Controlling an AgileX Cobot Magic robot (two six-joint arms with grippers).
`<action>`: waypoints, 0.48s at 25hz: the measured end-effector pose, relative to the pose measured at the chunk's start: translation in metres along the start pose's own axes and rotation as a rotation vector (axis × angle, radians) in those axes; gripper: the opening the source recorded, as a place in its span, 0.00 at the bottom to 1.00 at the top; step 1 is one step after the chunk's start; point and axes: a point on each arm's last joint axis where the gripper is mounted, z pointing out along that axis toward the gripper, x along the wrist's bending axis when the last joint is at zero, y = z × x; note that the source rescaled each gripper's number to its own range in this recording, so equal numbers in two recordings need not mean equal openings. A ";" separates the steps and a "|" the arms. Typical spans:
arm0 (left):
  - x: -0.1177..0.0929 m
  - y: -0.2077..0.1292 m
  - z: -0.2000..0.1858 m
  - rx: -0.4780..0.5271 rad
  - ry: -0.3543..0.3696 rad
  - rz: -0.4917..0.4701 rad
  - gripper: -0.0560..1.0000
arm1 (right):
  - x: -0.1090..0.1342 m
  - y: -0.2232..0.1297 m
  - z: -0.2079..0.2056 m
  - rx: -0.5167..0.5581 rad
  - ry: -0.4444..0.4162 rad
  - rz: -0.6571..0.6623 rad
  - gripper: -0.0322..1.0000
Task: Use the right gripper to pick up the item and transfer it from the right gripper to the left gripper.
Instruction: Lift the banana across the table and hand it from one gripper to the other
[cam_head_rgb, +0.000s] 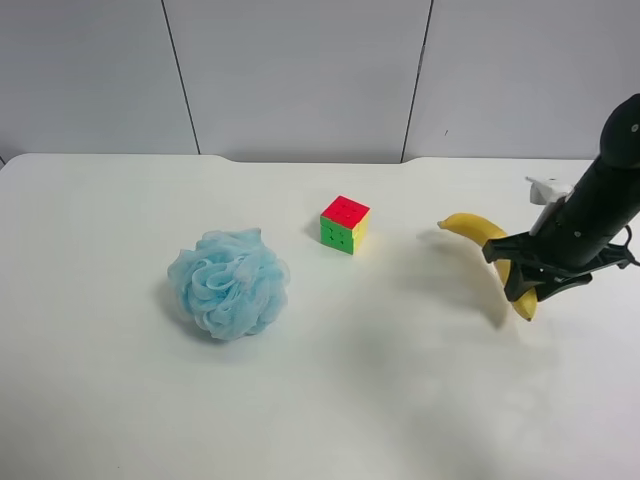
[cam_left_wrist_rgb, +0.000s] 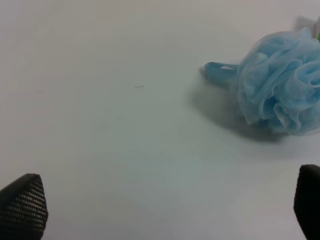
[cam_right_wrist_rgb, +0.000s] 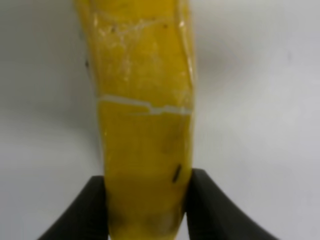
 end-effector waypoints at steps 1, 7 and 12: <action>0.000 0.000 0.000 0.000 0.000 0.000 1.00 | 0.001 -0.001 -0.006 -0.010 0.001 -0.002 0.03; 0.000 0.000 0.000 0.000 0.000 0.000 1.00 | 0.014 -0.009 -0.040 -0.079 0.010 -0.048 0.03; 0.000 0.000 0.000 0.000 0.000 0.000 1.00 | 0.045 -0.016 -0.055 -0.066 0.023 -0.177 0.03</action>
